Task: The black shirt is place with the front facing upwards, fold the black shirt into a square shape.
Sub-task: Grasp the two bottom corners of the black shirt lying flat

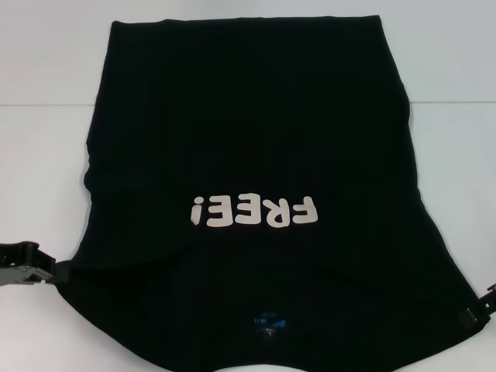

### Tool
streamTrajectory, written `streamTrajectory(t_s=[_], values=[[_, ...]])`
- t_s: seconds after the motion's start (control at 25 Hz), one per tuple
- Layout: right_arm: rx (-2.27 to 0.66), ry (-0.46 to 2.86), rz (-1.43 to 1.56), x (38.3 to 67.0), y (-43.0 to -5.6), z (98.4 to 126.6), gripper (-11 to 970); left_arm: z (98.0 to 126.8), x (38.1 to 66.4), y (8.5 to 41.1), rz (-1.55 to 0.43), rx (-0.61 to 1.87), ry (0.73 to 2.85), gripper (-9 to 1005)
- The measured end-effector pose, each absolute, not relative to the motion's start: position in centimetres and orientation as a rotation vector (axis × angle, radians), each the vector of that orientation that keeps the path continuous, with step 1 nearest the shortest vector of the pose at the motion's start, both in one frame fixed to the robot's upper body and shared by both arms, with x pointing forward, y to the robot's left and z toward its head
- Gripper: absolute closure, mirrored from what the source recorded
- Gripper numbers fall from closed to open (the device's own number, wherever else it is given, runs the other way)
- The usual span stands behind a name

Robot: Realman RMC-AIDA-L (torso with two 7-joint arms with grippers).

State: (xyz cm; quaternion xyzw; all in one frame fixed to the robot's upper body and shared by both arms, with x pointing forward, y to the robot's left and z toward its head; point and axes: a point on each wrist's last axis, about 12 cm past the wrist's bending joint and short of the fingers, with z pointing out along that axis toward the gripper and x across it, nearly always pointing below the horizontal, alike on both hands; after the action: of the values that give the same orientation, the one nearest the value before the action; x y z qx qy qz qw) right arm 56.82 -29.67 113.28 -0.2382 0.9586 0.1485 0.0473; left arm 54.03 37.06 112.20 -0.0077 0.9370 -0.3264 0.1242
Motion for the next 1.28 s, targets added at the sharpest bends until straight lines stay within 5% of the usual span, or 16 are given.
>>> streamTrajectory(t_s=[1.28], values=[[-0.765,2.941,0.422,57.1,-28.4,112.3,247,111.8,54.2,36.9,-0.964,-0.020,2.735,960]])
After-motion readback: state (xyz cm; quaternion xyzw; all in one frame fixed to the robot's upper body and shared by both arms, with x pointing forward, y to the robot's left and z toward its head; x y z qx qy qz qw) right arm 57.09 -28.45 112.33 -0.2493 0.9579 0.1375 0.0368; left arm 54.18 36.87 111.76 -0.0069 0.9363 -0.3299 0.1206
